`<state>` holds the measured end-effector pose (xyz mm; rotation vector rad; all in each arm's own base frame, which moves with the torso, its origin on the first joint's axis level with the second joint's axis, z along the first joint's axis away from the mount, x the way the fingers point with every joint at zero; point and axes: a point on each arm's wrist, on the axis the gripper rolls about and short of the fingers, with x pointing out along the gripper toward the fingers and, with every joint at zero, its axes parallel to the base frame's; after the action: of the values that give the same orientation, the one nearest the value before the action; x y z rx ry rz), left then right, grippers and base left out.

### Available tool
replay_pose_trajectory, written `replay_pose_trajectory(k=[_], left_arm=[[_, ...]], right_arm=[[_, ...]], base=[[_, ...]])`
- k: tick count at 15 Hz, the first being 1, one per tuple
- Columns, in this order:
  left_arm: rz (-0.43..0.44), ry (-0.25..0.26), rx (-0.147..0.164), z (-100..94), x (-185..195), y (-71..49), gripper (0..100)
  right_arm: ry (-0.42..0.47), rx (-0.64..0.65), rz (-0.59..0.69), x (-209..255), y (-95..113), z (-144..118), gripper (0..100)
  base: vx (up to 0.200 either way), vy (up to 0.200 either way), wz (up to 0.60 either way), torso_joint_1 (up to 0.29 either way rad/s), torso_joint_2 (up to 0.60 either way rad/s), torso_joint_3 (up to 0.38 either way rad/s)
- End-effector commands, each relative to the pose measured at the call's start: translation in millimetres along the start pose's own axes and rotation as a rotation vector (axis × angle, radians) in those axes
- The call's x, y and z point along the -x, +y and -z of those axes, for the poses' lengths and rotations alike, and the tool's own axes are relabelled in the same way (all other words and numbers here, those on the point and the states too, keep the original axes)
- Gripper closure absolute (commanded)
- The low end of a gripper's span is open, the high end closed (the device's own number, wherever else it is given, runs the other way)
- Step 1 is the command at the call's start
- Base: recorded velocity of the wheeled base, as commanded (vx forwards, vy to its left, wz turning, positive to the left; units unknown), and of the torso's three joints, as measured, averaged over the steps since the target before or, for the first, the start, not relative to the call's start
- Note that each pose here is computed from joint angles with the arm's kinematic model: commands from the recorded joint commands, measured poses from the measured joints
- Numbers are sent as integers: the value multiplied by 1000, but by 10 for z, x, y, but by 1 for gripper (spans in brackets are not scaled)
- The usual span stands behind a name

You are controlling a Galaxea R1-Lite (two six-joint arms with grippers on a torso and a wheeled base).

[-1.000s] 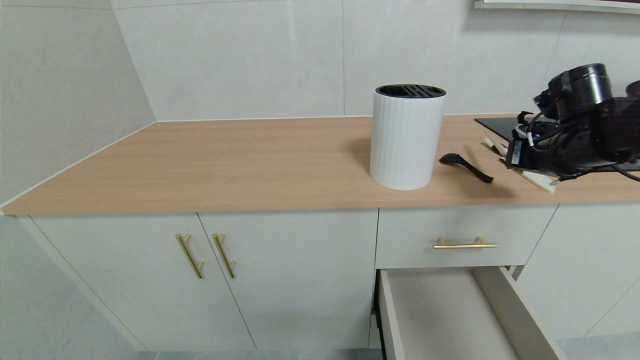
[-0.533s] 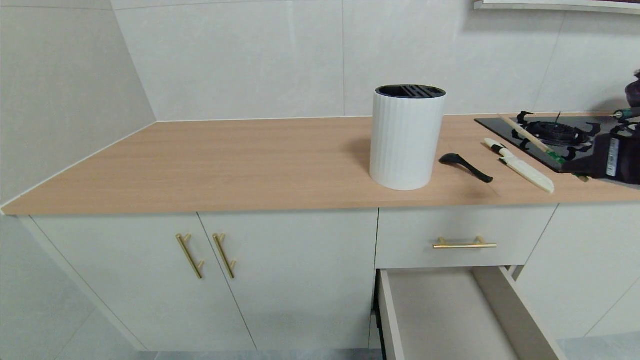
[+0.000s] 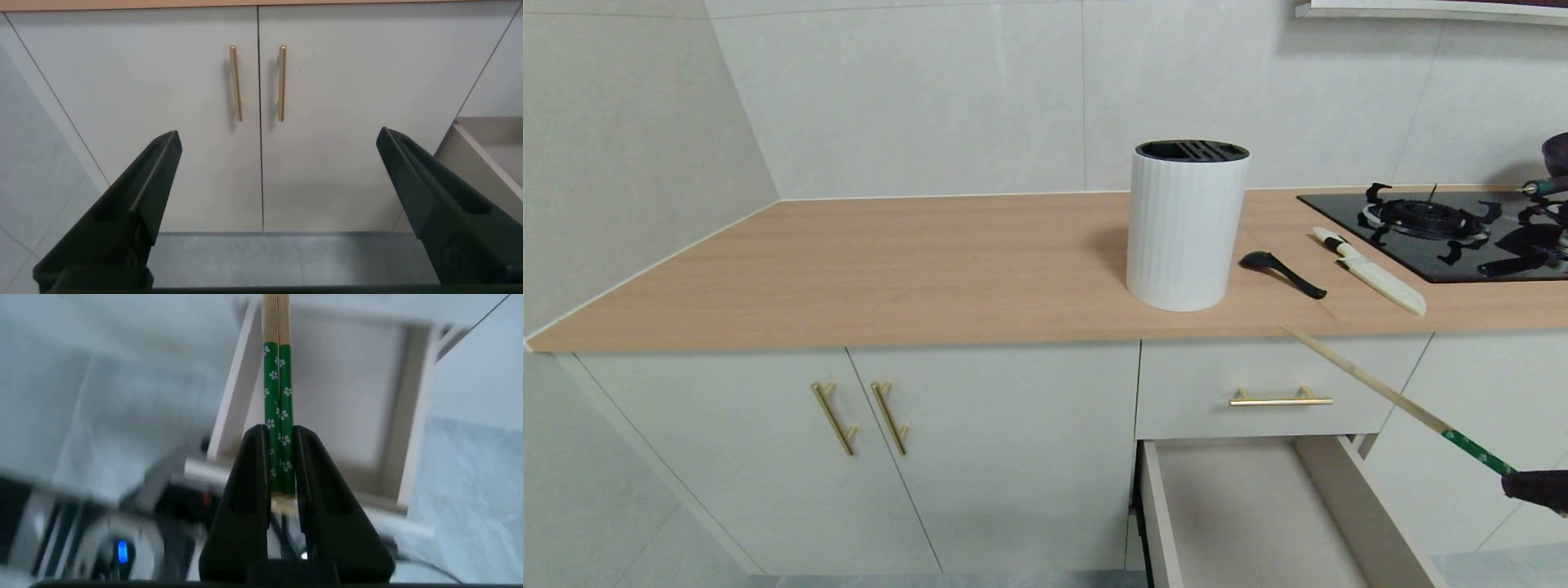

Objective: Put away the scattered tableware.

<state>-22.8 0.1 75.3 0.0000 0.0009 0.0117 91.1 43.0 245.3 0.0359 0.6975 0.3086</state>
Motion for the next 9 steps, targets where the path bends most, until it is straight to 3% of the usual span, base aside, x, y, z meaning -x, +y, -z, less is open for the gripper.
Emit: replay_pose_trajectory(k=[1, 2, 3, 7, 9], left_arm=[[-1, 1, 0, 0, 0, 0, 0], [-1, 1, 0, 0, 0, 0, 0], [-1, 1, 0, 0, 0, 0, 0], [-1, 1, 0, 0, 0, 0, 0], [-1, 1, 0, 0, 0, 0, 0]], right_arm=[[124, 27, 3, -179, 29, 76, 100], [124, 27, 3, -179, 29, 76, 100], [283, 33, 42, -536, 47, 118, 100], [558, 48, 110, -1146, 63, 256, 100], [617, 40, 127, -1329, 64, 290, 100]], base=[[0, 0, 0, 0, 0, 0], [0, 0, 0, 0, 0, 0], [0, 0, 0, 0, 0, 0], [0, 0, 0, 0, 0, 0], [0, 0, 0, 0, 0, 0]])
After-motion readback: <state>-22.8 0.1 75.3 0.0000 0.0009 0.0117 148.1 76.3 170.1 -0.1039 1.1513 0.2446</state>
